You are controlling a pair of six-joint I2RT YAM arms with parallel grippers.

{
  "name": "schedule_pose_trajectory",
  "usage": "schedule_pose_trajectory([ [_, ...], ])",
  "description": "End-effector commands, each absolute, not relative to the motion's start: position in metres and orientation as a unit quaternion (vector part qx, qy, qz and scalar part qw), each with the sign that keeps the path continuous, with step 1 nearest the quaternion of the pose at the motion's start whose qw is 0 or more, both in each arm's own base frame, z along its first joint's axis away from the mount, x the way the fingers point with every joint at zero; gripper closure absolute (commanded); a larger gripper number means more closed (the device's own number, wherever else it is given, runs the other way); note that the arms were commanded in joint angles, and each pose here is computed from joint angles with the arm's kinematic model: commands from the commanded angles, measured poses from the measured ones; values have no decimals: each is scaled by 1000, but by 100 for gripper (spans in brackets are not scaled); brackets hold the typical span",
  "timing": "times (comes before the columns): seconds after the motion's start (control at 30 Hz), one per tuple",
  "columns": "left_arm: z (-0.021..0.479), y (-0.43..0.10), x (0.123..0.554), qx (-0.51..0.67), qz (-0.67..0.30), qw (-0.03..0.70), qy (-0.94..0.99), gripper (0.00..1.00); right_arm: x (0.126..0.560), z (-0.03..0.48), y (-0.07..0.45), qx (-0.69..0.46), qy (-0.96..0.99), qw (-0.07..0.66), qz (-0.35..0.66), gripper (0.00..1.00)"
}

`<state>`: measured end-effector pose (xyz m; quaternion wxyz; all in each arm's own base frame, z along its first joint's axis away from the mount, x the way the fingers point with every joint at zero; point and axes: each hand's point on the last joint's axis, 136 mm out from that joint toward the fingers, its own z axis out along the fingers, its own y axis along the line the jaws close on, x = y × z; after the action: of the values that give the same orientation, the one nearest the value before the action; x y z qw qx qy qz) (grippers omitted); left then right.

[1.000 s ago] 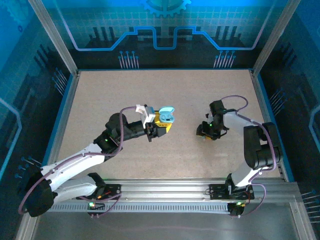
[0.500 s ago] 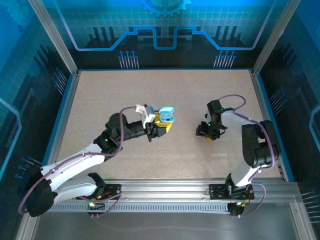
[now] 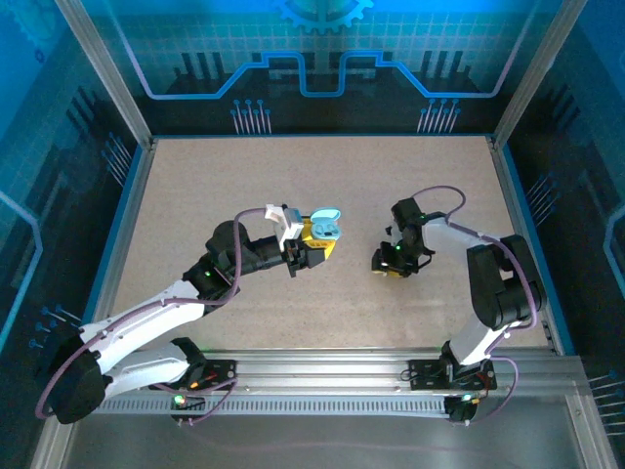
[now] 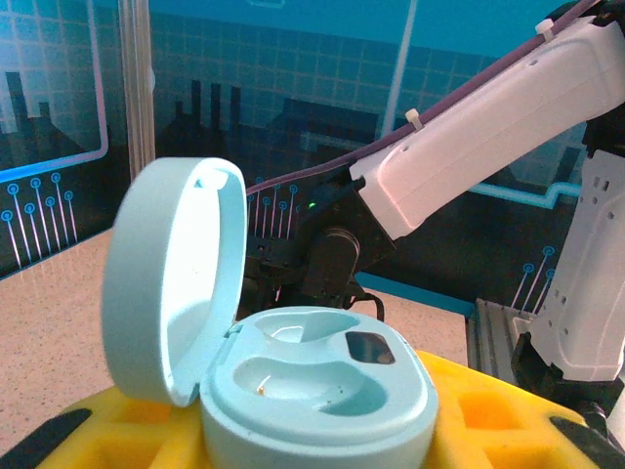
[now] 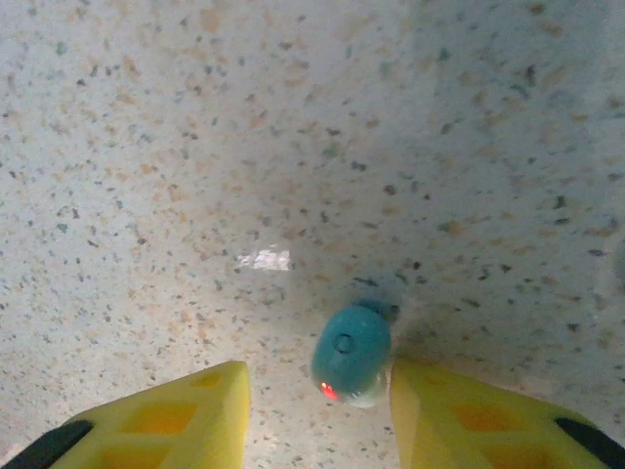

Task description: Insert the wireless bluetooth earbuds into the charging case

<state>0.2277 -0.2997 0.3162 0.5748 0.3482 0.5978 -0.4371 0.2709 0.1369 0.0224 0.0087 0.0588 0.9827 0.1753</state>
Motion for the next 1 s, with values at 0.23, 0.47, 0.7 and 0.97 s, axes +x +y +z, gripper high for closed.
schedule_pose_trajectory([
  [0.23,327,-297,225,341,-443,585,588,64,272,41,152,18,985,19,173,56],
  [0.47,327,-296,225,340,-440,587,589,64,277,43,137,19,992,23,124,56],
  [0.7,326,-296,225,339,-440,586,590,64,283,34,143,19,993,9,119,57],
  [0.97,325,-295,225,338,-439,588,590,64,282,26,147,34,992,-10,125,63],
])
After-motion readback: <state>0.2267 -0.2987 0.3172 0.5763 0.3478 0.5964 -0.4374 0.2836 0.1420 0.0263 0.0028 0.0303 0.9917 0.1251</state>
